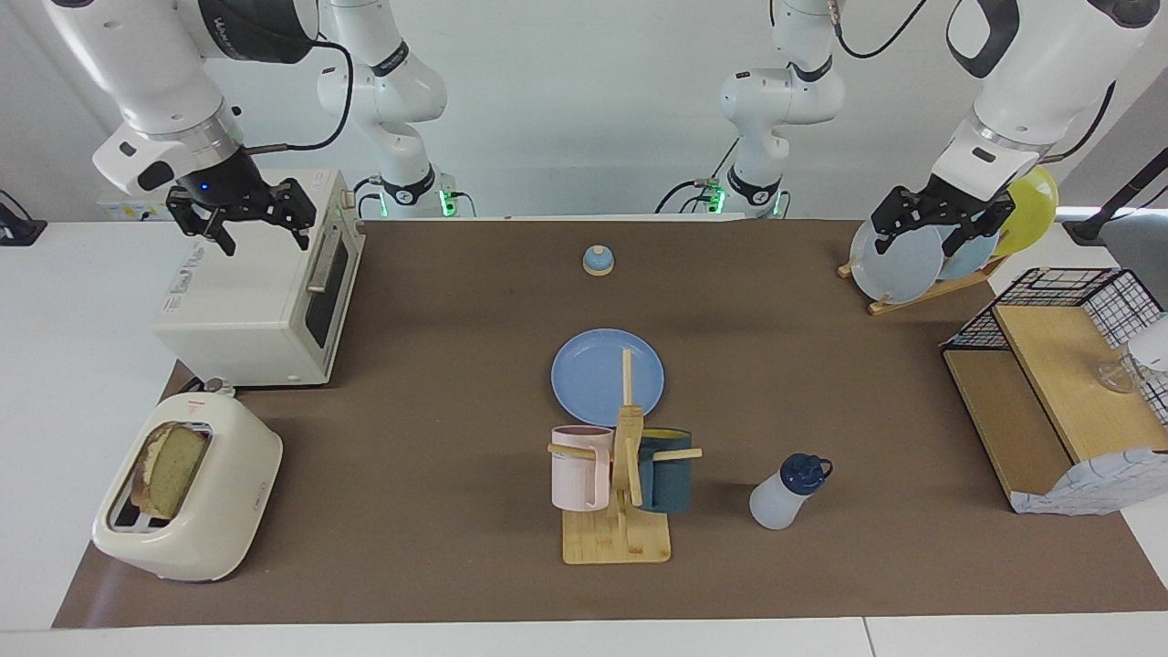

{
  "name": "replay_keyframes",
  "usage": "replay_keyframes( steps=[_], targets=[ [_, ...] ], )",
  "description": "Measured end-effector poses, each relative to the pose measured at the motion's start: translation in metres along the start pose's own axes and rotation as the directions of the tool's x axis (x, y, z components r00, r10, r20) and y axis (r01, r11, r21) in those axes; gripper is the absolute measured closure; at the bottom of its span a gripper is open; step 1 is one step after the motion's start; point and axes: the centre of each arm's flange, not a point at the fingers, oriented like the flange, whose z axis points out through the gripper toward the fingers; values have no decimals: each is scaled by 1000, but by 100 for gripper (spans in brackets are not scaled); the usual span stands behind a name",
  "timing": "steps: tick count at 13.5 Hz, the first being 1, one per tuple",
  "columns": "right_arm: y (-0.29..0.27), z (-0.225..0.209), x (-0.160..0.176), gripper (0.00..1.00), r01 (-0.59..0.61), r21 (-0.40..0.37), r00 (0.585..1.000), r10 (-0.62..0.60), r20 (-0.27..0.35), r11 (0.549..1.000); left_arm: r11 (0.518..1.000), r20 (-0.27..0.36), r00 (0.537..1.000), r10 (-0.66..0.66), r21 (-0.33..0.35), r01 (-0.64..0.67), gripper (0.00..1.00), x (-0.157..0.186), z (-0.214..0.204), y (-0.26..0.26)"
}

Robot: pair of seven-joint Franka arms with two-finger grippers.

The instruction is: Put bread on plate and add seasoning

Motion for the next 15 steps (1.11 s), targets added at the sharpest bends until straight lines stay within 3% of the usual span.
replay_keyframes(
  steps=[8, 10, 14, 15],
  targets=[
    [2, -1, 1, 0, -4, -1, 1000, 4, -8, 1000, 1000, 1, 1000, -7, 0, 7, 0, 0, 0, -4],
    [8, -5, 6, 0, -14, -7, 998, 13, -60, 1000, 1000, 1, 1000, -3, 0, 3, 0, 0, 0, -2],
    [17, -11, 25, 0, 13, -37, 975, -21, -222, 999, 1000, 18, 1000, 9, -1, -9, 0, -2, 2, 5],
    [20, -5, 32, 4, 8, -45, 963, -20, -268, 999, 1000, 18, 1000, 15, -1, -15, 0, -1, 2, 8]
  ],
)
